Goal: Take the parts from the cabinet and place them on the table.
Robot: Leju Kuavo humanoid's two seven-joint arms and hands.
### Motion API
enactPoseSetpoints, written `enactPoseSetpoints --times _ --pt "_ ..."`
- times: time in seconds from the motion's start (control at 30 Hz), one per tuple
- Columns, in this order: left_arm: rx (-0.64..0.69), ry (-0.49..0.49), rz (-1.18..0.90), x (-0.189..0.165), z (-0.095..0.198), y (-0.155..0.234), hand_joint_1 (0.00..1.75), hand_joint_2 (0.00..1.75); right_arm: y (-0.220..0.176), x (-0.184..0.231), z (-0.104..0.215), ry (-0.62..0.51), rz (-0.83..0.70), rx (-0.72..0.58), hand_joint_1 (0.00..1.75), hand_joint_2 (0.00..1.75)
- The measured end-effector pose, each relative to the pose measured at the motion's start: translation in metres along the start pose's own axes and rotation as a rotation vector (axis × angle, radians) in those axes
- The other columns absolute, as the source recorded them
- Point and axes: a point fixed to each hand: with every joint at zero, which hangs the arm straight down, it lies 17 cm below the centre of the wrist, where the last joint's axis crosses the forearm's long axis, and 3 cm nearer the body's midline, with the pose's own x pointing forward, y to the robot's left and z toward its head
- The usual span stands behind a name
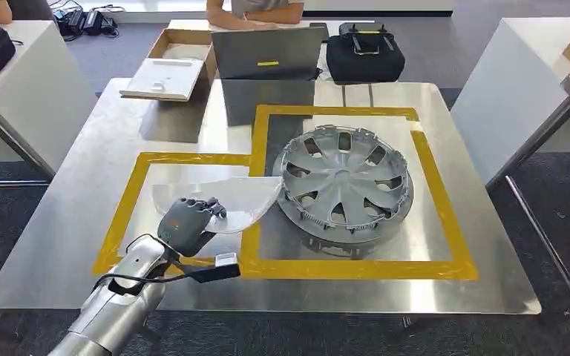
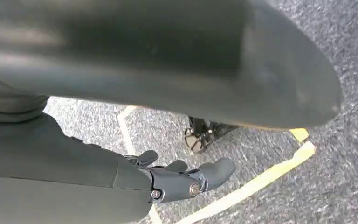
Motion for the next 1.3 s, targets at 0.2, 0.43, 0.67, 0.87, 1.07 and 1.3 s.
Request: enactPoseSetpoints --times 0.2,0.43,0.67,0.87,1.07,1.3 --pt "-0.08 0.069 -0.019 -0.029 0.007 -0.032 1.75 1.75 0.001 -0.001 0.0 0.001 0.0 0.001 0.0 0.0" --pt "-0.127 0.134 -0.035 -0.055 0.014 -0.047 1.75 1.75 0.001 -0.001 0.0 0.0 0.001 0.002 0.0 0.0" --pt "-0.128 0.155 -0.028 -0.062 0.015 -0.047 1.75 1.75 0.001 -0.001 0.0 0.001 0.009 0.003 0.0 0.0" --pt "-0.104 0.169 0.008 -0.065 0.015 -0.043 1.75 1.75 0.001 -0.002 0.0 0.004 0.012 0.003 0.0 0.0" --pt "-0.099 0.193 0.022 -0.07 0.015 -0.042 0.0 1.75 0.001 -0.002 0.0 0.005 0.016 0.004 0.0 0.0" --pt "-0.086 0.236 0.015 -0.079 0.015 -0.036 0.0 0.0 0.001 -0.002 0.0 0.006 0.016 0.004 0.0 0.0"
